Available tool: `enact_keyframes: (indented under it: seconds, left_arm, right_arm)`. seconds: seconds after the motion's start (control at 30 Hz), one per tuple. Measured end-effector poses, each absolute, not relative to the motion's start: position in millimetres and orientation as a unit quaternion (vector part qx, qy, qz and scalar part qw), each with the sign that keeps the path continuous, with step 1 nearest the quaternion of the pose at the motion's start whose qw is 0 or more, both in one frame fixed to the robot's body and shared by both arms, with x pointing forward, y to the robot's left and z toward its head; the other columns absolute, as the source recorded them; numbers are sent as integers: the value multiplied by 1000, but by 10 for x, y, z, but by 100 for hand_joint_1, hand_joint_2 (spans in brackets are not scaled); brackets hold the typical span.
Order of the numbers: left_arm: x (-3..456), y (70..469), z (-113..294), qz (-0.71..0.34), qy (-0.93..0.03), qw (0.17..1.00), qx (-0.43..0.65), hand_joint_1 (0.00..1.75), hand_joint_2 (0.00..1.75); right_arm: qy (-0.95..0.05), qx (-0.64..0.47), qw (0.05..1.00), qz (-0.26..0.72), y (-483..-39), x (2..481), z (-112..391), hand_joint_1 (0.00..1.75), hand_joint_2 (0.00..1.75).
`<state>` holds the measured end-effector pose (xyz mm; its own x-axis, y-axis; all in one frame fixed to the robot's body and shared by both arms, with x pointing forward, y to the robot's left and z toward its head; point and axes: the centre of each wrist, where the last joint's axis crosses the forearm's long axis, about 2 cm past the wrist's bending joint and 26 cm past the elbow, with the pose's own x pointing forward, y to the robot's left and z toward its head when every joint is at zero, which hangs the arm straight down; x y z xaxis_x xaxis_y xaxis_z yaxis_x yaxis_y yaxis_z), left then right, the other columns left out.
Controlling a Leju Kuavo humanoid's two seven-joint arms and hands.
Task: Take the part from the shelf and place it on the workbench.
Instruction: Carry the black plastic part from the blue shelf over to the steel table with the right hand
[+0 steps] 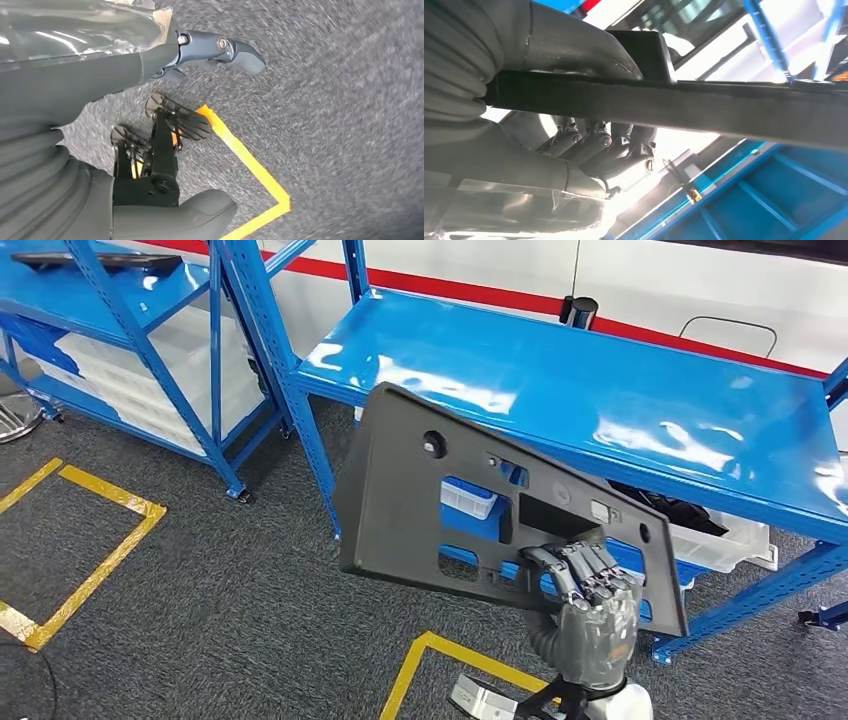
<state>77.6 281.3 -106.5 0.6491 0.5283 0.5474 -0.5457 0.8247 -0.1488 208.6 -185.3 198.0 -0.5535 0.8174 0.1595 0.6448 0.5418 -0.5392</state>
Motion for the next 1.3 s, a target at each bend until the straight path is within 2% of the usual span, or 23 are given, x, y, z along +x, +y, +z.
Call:
enact_keyframes:
  seconds: [0.33, 0.6, 0.97, 1.3]
  left_arm:
    - [631, 2825, -1089, 372, -278, 884, 48, 0, 175]
    - [607, 2750, -1091, 401, -269, 874, 58, 0, 175]
    - [598, 2638, -1087, 333, -279, 901, 6, 0, 175]
    - [590, 2633, -1088, 261, -278, 924, -15, 0, 175]
  right_arm:
    - [-890, -348, 185, 227, -1371, 2285, 2065, 175, 175]
    - [-905, -310, 177, 230, -1218, 2392, 2116, 175, 175]
    - [-880, -359, 194, 244, -1573, 2428, 2014, 175, 175]
    - [-853, -412, 207, 244, -1900, 2186, 1923, 175, 175]
